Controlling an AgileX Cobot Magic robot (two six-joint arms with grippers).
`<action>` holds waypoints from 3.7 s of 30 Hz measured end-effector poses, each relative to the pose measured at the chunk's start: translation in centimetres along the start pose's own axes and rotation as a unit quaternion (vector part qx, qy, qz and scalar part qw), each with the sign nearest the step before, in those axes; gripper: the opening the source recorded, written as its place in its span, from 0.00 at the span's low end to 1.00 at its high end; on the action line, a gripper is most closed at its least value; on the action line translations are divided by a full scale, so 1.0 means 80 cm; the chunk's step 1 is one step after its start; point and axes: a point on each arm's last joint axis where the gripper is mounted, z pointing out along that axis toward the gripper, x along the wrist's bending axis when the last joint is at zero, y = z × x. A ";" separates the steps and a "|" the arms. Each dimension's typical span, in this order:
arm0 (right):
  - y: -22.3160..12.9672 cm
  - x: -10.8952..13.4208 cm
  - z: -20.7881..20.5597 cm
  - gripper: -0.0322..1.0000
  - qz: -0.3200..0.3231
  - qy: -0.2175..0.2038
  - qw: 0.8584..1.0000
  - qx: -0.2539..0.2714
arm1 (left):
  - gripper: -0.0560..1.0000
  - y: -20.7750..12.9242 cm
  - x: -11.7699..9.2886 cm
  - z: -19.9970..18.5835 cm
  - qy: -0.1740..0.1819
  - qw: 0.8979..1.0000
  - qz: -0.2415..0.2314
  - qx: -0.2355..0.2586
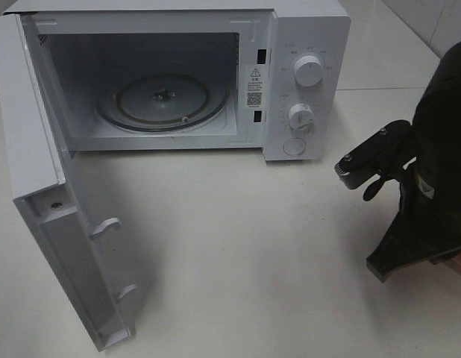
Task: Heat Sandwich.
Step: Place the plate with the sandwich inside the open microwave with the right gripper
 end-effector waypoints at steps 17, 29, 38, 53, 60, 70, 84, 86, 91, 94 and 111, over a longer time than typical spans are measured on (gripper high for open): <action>-0.014 0.050 -0.022 0.06 -0.086 -0.010 0.996 -0.004 | 0.97 0.000 0.000 0.000 0.000 1.000 0.000 0.000; -0.027 0.087 -0.037 0.06 -0.149 -0.010 0.988 -0.026 | 0.97 0.000 0.000 0.000 0.000 1.000 0.000 0.000; -0.039 0.112 -0.047 0.06 -0.196 -0.008 0.980 -0.043 | 0.97 0.000 0.000 0.000 0.000 1.000 0.000 0.000; -0.050 0.132 -0.056 0.06 -0.291 -0.013 0.955 -0.062 | 0.97 0.000 0.000 0.000 0.000 1.000 0.000 0.000; -0.047 0.135 -0.056 0.06 -0.351 -0.010 0.933 -0.080 | 0.97 0.000 0.000 0.000 0.000 1.000 0.000 0.000; -0.041 0.141 -0.058 0.06 -0.417 -0.004 0.902 -0.115 | 0.97 0.000 0.000 0.000 0.000 1.000 0.000 0.000; -0.031 0.151 -0.062 0.07 -0.499 -0.001 0.849 -0.175 | 0.97 0.000 0.000 0.000 0.000 1.000 0.000 0.000; -0.030 0.152 -0.062 0.07 -0.512 -0.003 0.839 -0.184 | 0.97 0.000 0.000 0.000 0.000 1.000 0.000 0.000; -0.027 0.155 -0.063 0.07 -0.533 -0.001 0.822 -0.201 | 0.97 0.000 0.000 0.000 0.000 1.000 0.000 0.000; -0.027 0.156 -0.064 0.07 -0.546 -0.003 0.812 -0.207 | 0.97 0.000 0.000 0.000 0.000 1.000 0.000 0.000; -0.018 0.160 -0.067 0.09 -0.590 -0.014 0.769 -0.246 | 0.97 0.000 0.000 0.000 0.000 1.000 0.000 0.000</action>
